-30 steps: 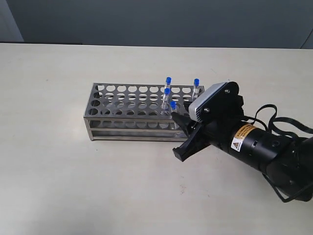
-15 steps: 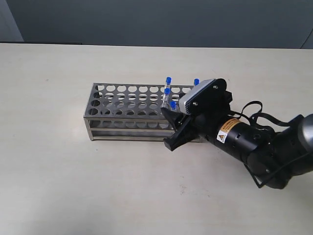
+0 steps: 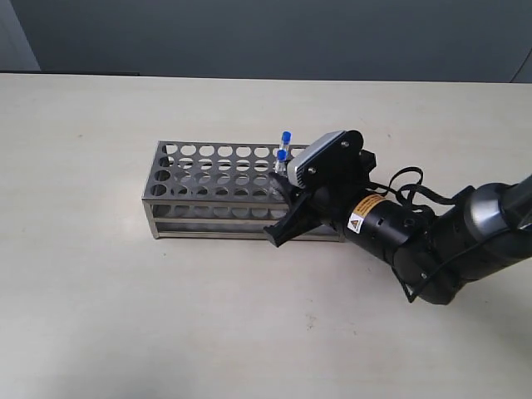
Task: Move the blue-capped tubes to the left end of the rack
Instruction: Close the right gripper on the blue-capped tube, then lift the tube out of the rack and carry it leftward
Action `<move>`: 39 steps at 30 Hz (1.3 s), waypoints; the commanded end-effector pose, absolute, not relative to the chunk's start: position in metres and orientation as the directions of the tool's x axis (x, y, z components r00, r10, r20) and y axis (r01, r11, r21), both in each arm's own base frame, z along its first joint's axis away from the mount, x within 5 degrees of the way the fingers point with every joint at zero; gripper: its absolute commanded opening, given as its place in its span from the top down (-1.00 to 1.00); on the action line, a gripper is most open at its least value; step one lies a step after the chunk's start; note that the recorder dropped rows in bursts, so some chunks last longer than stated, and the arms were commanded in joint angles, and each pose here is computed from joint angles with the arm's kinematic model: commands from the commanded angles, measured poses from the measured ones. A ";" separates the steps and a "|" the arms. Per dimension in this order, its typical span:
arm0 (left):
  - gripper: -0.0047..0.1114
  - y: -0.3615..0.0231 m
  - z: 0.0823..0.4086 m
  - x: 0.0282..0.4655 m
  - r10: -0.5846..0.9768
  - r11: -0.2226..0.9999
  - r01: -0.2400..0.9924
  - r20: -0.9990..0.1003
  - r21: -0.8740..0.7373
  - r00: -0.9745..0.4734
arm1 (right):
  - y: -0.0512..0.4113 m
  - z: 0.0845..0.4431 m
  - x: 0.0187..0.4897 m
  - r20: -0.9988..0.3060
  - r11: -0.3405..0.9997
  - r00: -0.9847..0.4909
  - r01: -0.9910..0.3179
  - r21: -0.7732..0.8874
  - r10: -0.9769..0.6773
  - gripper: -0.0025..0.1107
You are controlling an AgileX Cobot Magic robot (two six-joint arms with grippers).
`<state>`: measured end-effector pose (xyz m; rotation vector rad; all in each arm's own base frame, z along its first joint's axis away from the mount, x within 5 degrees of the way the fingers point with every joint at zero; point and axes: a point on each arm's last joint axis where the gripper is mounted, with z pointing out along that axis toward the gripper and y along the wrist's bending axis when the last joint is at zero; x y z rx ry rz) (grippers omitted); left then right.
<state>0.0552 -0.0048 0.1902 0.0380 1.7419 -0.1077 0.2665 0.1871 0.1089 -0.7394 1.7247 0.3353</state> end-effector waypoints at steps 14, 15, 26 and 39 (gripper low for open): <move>0.91 -0.005 0.191 0.055 -0.034 0.995 0.086 -0.986 -0.048 -0.162 | 0.185 0.135 0.266 -0.949 0.755 -0.096 -0.632 -0.176 -0.301 0.93; 0.91 -0.005 0.191 0.055 -0.034 0.995 0.086 -0.986 -0.048 -0.162 | 0.184 0.138 0.265 -0.948 0.756 -0.099 -0.631 -0.176 -0.303 0.93; 0.91 -0.005 0.191 0.055 -0.034 0.995 0.086 -0.986 -0.048 -0.162 | 0.181 0.170 0.261 -0.955 0.760 -0.069 -0.623 -0.184 -0.288 0.93; 0.91 -0.005 0.191 0.055 -0.032 0.995 0.086 -0.986 -0.046 -0.162 | 0.184 0.203 0.250 -0.978 0.757 -0.009 -0.634 -0.157 -0.210 0.93</move>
